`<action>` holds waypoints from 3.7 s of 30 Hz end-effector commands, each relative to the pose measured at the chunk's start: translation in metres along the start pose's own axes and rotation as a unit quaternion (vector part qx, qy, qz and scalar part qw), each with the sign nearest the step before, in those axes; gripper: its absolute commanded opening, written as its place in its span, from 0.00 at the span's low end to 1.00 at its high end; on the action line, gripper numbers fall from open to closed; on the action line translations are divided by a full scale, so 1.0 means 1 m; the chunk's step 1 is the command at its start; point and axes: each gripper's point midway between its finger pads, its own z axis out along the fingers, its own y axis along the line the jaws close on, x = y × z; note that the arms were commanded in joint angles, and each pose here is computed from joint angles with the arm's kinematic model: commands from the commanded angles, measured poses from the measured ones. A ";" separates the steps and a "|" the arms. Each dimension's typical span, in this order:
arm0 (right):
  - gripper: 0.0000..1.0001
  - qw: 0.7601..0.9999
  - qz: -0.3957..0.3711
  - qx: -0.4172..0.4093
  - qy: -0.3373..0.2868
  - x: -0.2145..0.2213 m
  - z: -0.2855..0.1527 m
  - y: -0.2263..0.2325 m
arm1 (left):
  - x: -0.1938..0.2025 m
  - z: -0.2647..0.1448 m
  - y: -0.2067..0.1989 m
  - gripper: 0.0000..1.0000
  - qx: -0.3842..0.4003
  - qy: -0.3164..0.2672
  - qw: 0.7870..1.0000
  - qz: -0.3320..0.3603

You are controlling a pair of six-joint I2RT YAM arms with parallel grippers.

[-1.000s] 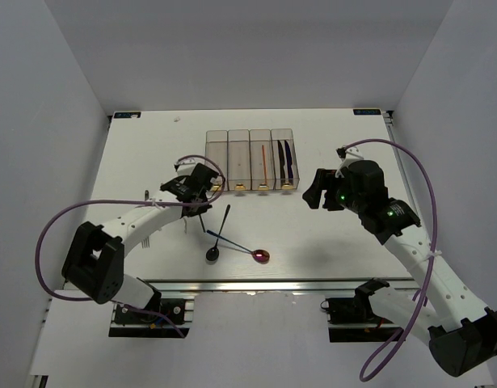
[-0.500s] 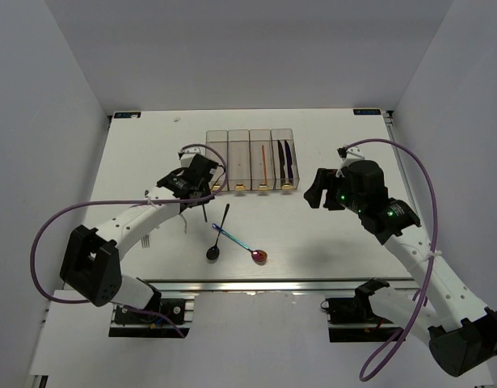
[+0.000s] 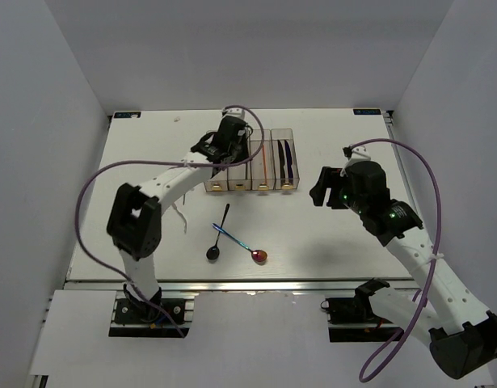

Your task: Sort the eating utensils into containers

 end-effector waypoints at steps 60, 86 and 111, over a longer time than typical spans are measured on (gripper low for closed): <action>0.77 0.993 -0.024 -0.113 0.011 0.023 -0.004 0.030 | 0.037 0.036 0.232 0.47 -0.176 0.162 0.971 -0.006; 0.77 0.993 -0.020 -0.118 -0.004 0.007 -0.013 0.036 | 0.083 0.040 0.236 0.00 -0.174 0.243 0.954 -0.038; 0.77 0.997 -0.014 -0.068 -0.027 -0.011 -0.020 0.023 | -0.111 0.011 -0.014 0.00 0.130 -0.045 0.984 -0.111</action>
